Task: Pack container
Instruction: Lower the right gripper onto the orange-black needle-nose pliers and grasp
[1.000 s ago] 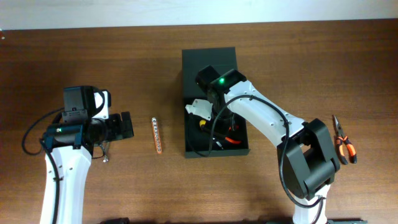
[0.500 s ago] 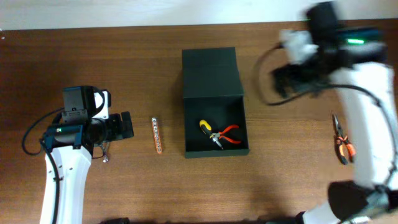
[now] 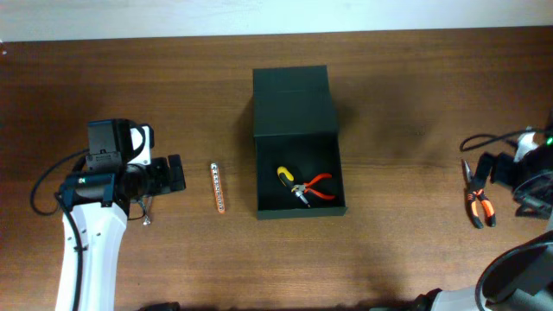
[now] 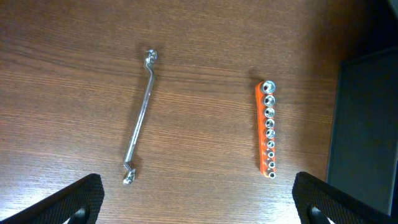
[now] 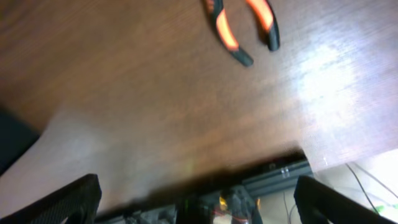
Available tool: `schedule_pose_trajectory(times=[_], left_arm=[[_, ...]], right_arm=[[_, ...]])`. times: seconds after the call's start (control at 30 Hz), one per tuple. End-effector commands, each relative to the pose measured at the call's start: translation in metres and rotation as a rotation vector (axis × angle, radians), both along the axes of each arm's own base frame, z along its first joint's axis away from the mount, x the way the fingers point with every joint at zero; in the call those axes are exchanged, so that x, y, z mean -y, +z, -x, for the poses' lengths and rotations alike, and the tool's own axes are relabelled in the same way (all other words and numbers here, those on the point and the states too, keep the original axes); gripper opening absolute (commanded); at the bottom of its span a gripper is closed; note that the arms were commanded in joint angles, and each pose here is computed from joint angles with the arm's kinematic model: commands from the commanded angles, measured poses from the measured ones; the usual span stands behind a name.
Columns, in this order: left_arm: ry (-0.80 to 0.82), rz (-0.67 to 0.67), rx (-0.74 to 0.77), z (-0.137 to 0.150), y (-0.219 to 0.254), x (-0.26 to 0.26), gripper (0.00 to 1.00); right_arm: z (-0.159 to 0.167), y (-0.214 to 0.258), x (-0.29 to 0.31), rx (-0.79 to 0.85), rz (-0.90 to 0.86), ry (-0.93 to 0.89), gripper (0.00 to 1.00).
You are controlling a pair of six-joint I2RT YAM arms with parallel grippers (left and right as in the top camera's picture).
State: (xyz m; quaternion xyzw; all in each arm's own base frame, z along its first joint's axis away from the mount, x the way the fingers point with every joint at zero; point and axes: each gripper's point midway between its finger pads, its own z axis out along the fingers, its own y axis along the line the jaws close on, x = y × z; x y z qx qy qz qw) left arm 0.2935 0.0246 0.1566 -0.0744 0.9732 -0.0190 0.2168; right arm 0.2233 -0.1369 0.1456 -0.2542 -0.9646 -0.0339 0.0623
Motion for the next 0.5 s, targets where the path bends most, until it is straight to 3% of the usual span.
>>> schedule_pose_trajectory(times=[0.0, 0.3, 0.47], left_arm=[[0.000, 0.008, 0.016, -0.003, 0.005, 0.000, 0.99], [0.000, 0.008, 0.016, -0.003, 0.005, 0.000, 0.99], [0.000, 0.008, 0.016, -0.003, 0.005, 0.000, 0.99]], right_arm=[[0.007, -0.028, -0.001, 0.014, -0.006, 0.021, 0.99], [-0.025, -0.057, 0.011, 0.171, 0.033, 0.187, 0.99], [-0.029, -0.074, 0.014, 0.142, 0.013, 0.207, 0.99]])
